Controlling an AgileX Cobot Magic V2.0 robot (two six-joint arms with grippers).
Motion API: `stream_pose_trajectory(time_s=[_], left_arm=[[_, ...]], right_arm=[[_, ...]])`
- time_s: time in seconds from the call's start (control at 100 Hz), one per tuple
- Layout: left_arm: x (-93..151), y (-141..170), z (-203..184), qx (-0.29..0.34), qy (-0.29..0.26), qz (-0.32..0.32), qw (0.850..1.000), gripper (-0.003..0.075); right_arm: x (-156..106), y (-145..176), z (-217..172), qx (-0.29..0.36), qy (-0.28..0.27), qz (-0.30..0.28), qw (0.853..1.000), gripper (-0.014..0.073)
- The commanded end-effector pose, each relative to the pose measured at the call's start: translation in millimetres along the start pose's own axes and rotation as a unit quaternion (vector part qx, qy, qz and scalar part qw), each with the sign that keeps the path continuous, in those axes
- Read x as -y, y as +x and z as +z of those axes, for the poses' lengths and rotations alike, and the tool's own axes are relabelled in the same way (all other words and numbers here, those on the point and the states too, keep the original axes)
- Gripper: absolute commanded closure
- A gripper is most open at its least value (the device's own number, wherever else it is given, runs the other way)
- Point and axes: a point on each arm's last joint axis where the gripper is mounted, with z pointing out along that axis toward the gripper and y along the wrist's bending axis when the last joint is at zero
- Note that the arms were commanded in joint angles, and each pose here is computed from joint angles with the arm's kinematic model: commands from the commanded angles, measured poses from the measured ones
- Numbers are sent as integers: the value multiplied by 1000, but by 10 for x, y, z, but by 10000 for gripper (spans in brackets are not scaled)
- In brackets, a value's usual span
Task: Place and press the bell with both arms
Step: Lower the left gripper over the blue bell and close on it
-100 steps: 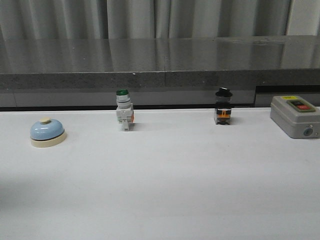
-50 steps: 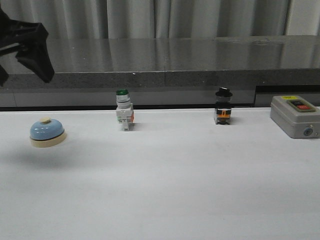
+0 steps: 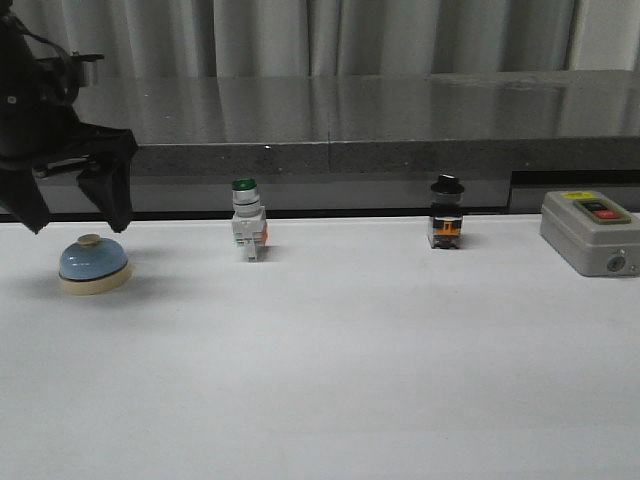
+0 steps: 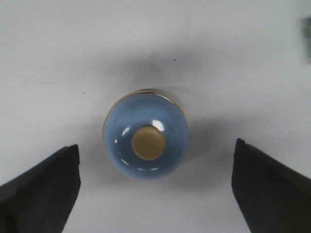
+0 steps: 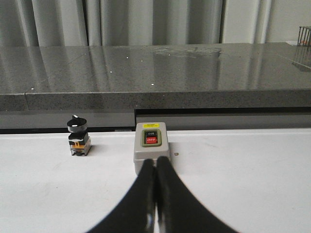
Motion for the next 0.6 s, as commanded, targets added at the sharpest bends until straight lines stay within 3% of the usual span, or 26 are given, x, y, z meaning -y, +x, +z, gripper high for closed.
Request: stream_pose_trajectory(time_s=[0.0, 0.25, 0.49, 0.59], left_arm=[[-2, -117, -200, 42, 0, -5, 999, 114], [-28, -125, 76, 23, -1, -8, 1000, 114], [-33, -168, 108, 42, -2, -8, 999, 114], [-30, -188, 91, 45, -2, -8, 999, 155]], right_arm=[[-1, -123, -20, 51, 2, -8, 999, 664], [-1, -123, -20, 51, 2, -8, 999, 664], [-1, -123, -20, 51, 2, -8, 999, 664], [-1, -123, -20, 51, 2, -8, 999, 664]])
